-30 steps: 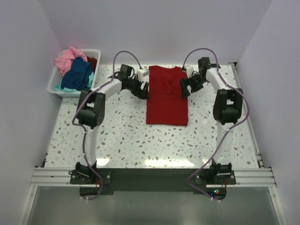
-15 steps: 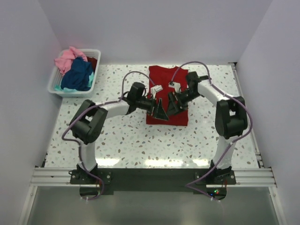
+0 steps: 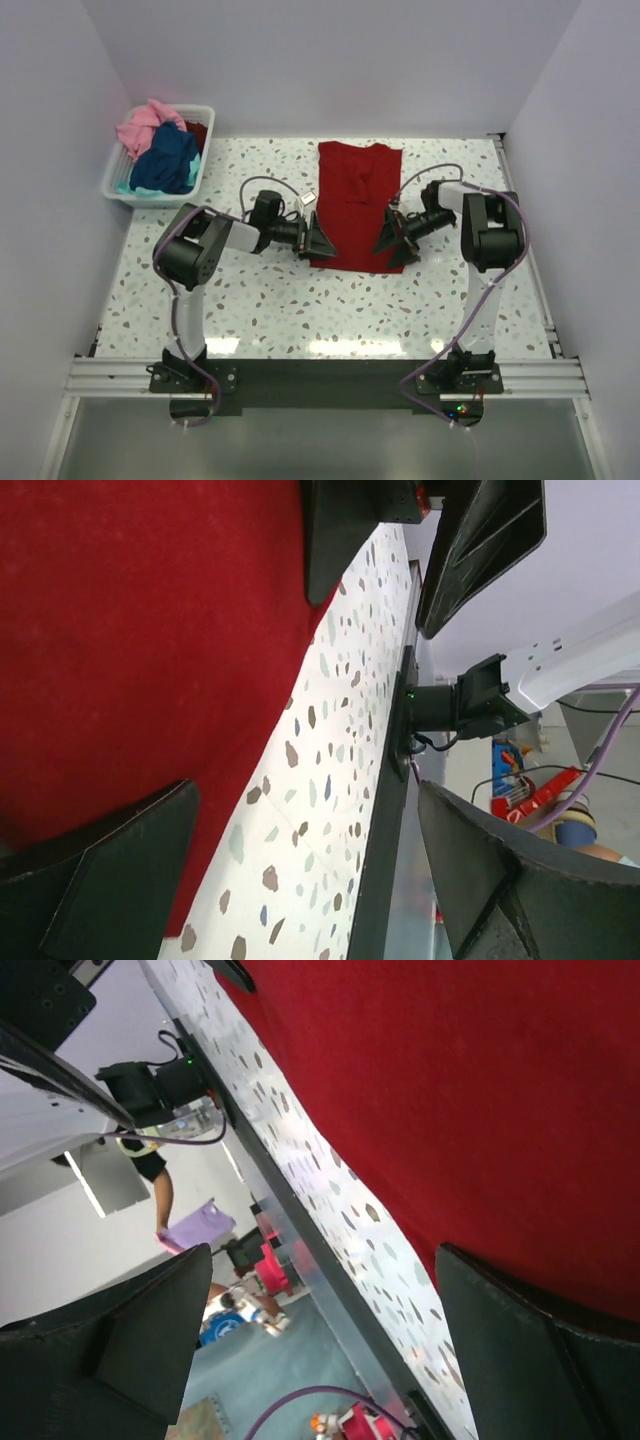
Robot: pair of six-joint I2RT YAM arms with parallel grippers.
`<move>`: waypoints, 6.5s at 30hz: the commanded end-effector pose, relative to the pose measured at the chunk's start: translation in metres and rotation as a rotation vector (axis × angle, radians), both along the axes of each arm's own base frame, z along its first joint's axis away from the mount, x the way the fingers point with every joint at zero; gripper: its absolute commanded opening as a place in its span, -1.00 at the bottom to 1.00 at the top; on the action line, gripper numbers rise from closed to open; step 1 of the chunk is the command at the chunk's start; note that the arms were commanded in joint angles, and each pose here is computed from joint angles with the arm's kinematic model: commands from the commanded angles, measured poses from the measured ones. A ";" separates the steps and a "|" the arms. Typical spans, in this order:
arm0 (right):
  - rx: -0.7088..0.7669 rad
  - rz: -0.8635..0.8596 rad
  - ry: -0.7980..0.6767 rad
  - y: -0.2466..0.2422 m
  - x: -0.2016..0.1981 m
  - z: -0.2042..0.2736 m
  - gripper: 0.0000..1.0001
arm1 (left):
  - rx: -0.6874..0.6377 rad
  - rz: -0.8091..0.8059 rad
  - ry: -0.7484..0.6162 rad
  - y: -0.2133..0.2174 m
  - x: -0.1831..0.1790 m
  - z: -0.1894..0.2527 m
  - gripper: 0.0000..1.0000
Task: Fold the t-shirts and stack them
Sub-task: Fold the tshirt
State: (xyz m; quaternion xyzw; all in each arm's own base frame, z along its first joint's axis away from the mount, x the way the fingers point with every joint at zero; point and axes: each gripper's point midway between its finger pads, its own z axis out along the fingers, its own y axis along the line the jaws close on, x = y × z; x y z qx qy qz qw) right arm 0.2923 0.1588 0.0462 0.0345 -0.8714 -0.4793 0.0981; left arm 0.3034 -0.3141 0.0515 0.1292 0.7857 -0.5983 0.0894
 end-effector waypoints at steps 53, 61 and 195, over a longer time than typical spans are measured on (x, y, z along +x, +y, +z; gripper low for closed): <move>-0.467 0.842 -1.452 -0.029 0.031 0.027 -1.00 | 0.486 -0.788 -1.374 0.009 -0.021 0.001 -1.00; -0.469 0.703 -1.503 -0.022 0.039 0.094 -1.00 | 0.485 -0.643 -1.291 0.027 0.000 0.060 -1.00; -0.268 0.662 -0.939 0.012 0.121 -0.012 -1.00 | 0.659 -0.405 -0.788 0.100 0.110 -0.042 -0.86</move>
